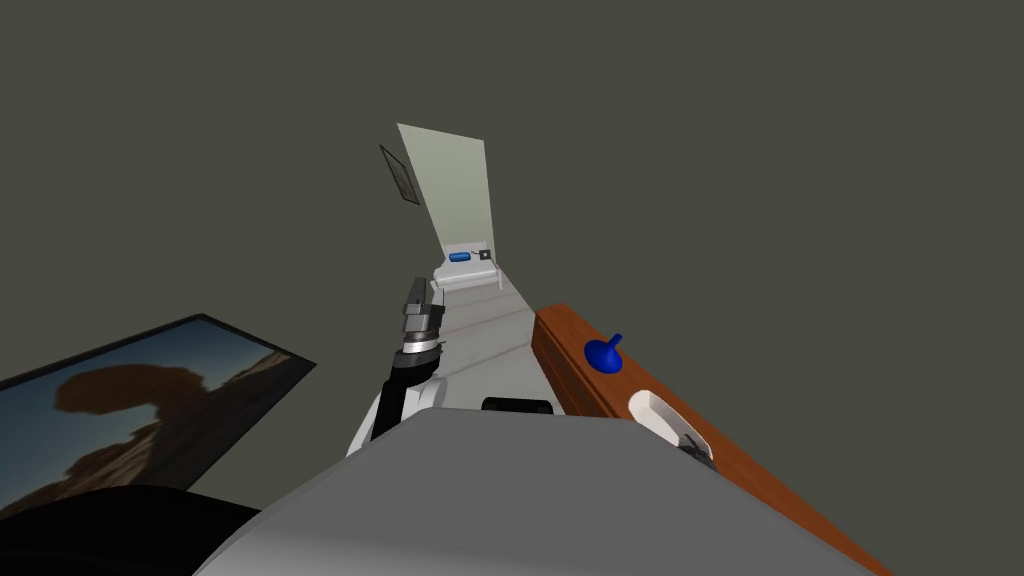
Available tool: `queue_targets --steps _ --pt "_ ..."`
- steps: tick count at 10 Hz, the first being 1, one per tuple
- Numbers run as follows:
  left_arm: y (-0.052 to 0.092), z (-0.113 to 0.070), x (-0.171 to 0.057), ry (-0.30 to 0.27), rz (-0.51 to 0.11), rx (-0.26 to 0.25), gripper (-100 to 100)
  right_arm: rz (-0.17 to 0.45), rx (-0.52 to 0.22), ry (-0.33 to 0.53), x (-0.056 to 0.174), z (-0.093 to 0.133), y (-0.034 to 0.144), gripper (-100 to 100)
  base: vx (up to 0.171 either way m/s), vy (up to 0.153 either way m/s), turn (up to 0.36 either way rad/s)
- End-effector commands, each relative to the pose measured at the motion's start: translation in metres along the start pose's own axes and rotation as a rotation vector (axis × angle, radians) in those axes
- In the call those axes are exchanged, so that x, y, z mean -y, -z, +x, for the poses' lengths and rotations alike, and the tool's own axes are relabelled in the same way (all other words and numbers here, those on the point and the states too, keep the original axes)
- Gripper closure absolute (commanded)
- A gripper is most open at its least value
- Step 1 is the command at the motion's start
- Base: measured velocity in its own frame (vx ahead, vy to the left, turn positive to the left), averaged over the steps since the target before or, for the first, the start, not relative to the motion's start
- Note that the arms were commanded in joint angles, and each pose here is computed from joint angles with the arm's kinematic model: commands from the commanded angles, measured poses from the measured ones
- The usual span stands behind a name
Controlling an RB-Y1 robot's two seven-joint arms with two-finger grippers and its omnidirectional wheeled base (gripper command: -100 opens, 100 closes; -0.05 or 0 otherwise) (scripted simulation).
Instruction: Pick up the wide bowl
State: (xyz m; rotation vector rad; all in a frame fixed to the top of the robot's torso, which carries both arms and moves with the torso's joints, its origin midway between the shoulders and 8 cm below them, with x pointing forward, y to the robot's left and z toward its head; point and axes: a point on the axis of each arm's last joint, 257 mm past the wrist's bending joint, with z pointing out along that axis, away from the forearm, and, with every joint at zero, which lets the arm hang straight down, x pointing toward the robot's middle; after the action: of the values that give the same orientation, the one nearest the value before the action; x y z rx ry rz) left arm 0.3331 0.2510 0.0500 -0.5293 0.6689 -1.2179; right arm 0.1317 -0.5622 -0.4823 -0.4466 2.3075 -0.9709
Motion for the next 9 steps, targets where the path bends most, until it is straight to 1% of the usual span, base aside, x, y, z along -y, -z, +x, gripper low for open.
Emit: queue_targets --steps 1,2,3,4,6,7,8,9 --pt "0.0 0.0 0.0 0.0 0.0 0.0 0 -0.023 -0.06 0.06 -0.014 0.024 0.005 -100 0.034 -0.02 0.135" --pt "0.0 0.0 0.0 0.0 0.0 0.0 0 -0.023 -0.06 0.062 -0.014 0.024 0.005 -100 0.021 -0.015 0.04" --pt "0.0 0.0 0.0 0.0 0.0 0.0 0 -0.038 -0.091 0.092 -0.022 0.038 0.009 -100 0.015 -0.008 0.074" --pt "0.0 0.0 0.0 0.0 0.0 0.0 0 -0.038 -0.091 0.092 -0.022 0.038 0.009 -100 0.011 -0.007 0.055" --pt "0.0 0.0 0.0 0.0 0.0 0.0 0 -0.068 -0.139 0.136 -0.039 0.058 0.018 -100 0.025 -0.018 0.087" --pt "0.0 0.0 0.0 0.0 0.0 0.0 0 -0.094 -0.171 0.153 -0.057 0.07 0.026 -100 0.029 -0.047 0.151" --pt "0.0 0.0 0.0 0.0 0.0 0.0 0 -0.109 -0.185 0.152 -0.069 0.073 0.03 -100 0.033 -0.06 0.098" --pt "0.0 0.0 0.0 0.0 0.0 0.0 0 -0.099 -0.169 0.151 -0.063 0.07 0.027 -100 0.016 -0.027 0.015"
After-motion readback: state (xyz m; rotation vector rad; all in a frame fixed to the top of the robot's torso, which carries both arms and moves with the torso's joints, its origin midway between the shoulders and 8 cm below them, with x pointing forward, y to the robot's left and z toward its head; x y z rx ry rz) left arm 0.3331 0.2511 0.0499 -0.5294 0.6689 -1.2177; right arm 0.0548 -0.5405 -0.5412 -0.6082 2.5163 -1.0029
